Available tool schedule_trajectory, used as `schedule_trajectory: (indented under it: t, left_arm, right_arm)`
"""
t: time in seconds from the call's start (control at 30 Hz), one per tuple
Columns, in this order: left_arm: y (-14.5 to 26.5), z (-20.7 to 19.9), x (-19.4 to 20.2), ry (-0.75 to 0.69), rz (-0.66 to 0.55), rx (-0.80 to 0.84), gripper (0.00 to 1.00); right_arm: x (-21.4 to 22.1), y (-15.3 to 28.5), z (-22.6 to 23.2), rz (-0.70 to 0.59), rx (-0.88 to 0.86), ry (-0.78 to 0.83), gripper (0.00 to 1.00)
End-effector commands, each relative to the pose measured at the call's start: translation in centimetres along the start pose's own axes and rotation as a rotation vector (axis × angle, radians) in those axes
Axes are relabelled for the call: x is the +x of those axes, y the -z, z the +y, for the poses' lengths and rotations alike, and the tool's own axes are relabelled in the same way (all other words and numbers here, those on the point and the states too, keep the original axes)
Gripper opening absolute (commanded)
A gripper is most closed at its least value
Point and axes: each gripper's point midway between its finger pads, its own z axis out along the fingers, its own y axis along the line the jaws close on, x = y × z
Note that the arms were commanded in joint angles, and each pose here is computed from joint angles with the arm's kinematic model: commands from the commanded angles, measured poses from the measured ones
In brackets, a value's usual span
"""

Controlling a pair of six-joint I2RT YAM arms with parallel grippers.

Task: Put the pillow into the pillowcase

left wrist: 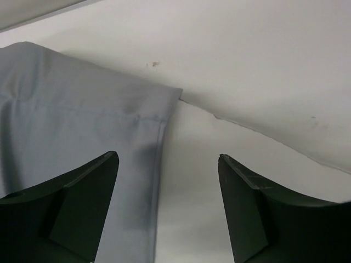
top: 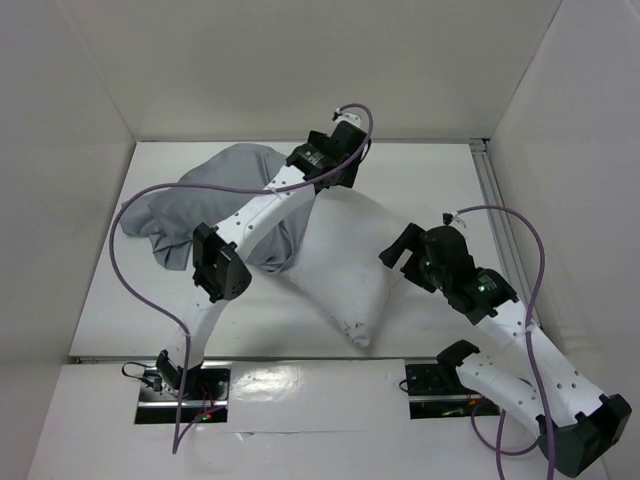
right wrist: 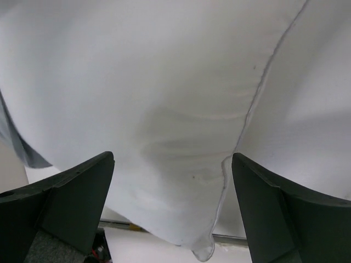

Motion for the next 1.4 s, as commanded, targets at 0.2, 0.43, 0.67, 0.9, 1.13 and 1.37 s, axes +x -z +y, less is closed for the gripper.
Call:
schedule_trajectory:
  t: [0.2,0.43,0.67,0.9,1.13,1.37]
  left_arm:
    - [-3.8,3.2,0.0,-0.123,-0.055,-0.255,0.65]
    - [-4.3,1.7,0.5,-0.137,-0.036,-0.168,0.00]
    - [0.9,-2.0,-0.1,-0.120,-0.045,0.038,0.00]
    - [11.9,-7.6,-2.2,-0.064,-0.110,0.372,0.00]
    - [20.7,-10.3,-2.7,0.080,-0.100,0.696,0.00]
    - [9.4,2.1,-1.1,0.049,-0.032,0.046,0.52]
  right_arm:
    - [2.1,-3.1,-1.8,0.118,-0.065,-0.109,0.98]
    - [2.0,-5.7,0.1,0.115,-0.180,-0.045,0.71]
    - [-2.1,-5.3,5.6,0.048,-0.336,0.054,0.14]
    - [-4.6,-1.5,11.3,-0.006,-0.485,0.125,0.00]
    - [-4.7,0.0,11.8,-0.049,-0.510,0.085,0.00]
    - [-2.5,-1.7,7.8,-0.011,-0.381,0.113,0.00]
